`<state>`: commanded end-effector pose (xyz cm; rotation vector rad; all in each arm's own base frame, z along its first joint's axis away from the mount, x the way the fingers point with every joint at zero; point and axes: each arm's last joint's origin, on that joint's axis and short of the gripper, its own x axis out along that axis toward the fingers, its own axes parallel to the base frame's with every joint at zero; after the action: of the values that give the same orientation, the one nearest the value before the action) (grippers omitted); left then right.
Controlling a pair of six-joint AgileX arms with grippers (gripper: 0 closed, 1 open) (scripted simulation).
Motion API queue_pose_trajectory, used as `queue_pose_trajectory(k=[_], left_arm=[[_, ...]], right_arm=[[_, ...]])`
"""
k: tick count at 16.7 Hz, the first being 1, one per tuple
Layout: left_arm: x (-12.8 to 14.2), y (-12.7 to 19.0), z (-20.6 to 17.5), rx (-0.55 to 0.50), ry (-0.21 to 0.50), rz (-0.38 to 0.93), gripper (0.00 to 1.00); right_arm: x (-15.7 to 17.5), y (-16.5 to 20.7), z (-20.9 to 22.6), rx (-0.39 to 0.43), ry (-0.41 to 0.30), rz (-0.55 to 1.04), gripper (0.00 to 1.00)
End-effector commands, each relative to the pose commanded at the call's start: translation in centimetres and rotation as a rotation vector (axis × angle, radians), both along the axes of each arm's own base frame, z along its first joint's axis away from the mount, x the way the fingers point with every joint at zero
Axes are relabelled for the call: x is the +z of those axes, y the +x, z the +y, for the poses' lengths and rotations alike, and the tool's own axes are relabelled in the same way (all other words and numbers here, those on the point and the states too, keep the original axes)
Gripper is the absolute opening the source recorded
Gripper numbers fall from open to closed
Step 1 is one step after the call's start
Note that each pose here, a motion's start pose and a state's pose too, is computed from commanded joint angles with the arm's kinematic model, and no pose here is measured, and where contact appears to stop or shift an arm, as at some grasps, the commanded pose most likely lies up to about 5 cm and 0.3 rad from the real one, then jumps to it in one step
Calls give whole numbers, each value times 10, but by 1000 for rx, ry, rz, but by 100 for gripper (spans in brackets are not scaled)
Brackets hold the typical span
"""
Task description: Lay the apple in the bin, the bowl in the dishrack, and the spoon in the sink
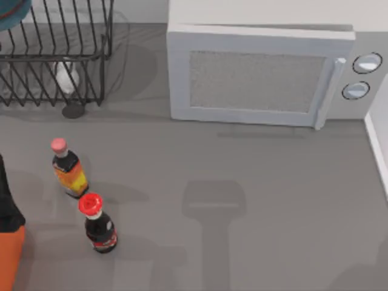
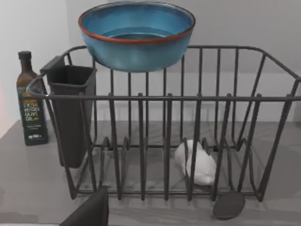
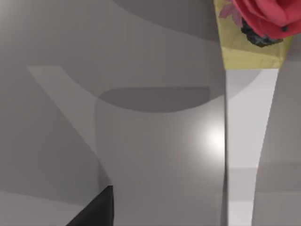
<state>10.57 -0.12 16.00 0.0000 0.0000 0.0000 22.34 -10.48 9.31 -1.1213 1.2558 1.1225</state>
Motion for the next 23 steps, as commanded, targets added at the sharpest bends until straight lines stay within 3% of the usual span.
queue_pose_trajectory(k=[2, 15, 23], left_arm=[[0, 0, 0, 0, 0, 0, 100], [0, 0, 0, 0, 0, 0, 100], [0, 0, 0, 0, 0, 0, 100]], right_arm=[[0, 0, 0, 0, 0, 0, 100], [0, 0, 0, 0, 0, 0, 2], [0, 0, 0, 0, 0, 0, 0]])
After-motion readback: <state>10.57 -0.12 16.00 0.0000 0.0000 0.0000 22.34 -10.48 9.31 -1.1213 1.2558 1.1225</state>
